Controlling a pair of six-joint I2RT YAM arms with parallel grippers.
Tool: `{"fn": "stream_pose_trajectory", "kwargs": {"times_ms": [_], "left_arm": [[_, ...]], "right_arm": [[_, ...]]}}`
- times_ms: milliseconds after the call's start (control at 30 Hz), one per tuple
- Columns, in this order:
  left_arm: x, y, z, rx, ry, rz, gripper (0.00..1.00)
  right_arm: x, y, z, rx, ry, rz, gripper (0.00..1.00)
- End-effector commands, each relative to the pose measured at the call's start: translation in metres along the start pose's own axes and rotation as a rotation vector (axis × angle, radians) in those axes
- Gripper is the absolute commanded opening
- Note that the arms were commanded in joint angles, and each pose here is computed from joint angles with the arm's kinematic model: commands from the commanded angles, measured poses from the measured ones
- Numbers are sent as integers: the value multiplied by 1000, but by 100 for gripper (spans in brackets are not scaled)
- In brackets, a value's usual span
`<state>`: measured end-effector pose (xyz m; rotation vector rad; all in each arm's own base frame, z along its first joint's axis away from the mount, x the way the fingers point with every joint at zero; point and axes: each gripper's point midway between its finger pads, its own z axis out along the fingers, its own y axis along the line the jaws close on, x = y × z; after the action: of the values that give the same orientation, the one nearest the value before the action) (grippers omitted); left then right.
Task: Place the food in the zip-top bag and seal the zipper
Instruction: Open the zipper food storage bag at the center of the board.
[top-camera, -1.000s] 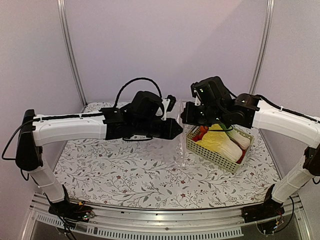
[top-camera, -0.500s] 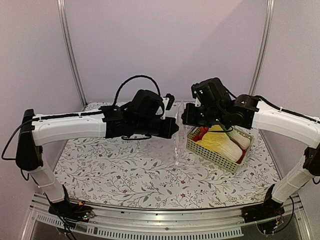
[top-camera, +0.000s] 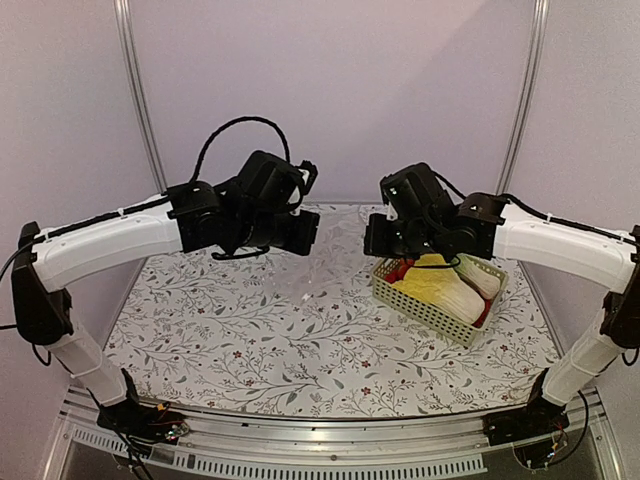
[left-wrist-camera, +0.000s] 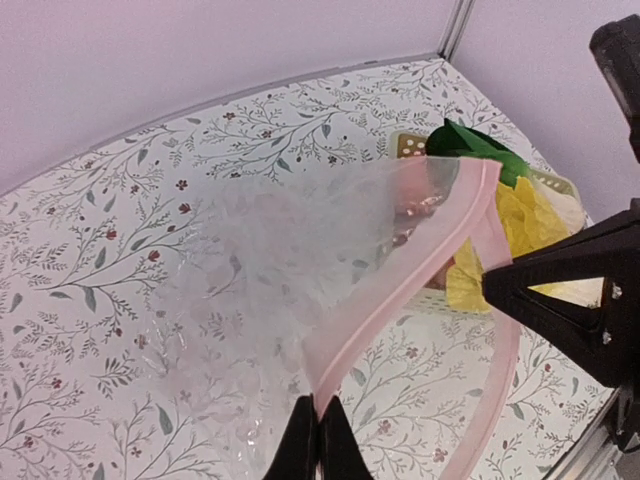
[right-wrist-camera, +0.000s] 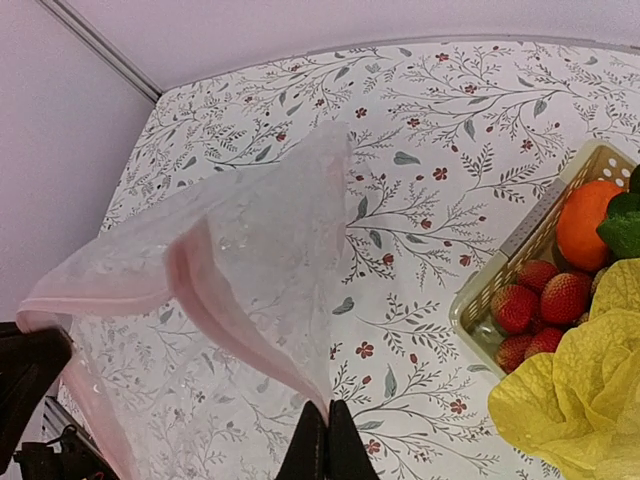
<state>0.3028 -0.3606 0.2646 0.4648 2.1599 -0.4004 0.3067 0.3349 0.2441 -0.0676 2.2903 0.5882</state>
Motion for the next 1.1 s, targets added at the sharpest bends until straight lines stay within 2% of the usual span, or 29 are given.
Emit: {"fn": "stream_pose_trajectory", "kwargs": {"times_ms": [0, 67, 133, 333, 400, 500, 567, 733, 967, 1067], "left_arm": [[-13, 29, -13, -129, 24, 112, 0], [-15, 36, -14, -156, 50, 138, 0], [-16, 44, -13, -149, 77, 135, 0], [-15, 58, -4, -11, 170, 78, 0], [-11, 67, 0, 11, 214, 70, 0], [-5, 77, 6, 42, 277, 61, 0], [-5, 82, 10, 60, 297, 53, 0], [-10, 89, 17, 86, 326, 59, 0], [-28, 82, 12, 129, 302, 75, 0], [-35, 76, 6, 171, 285, 71, 0]], "right_arm": [[1, -7, 21, 60, 18, -34, 0], [1, 0, 28, 46, 31, -44, 0], [1, 9, 33, 9, 49, -53, 9], [-5, 43, 13, -168, 96, -166, 67], [-6, 48, -4, -212, 106, -217, 80], [-2, 40, -26, -222, 122, -274, 92], [-4, 30, -47, -217, 116, -301, 98], [-4, -25, -76, -102, 131, -292, 99], [16, -119, -70, 113, 251, -282, 99], [28, -144, -62, 163, 316, -295, 99]]}}
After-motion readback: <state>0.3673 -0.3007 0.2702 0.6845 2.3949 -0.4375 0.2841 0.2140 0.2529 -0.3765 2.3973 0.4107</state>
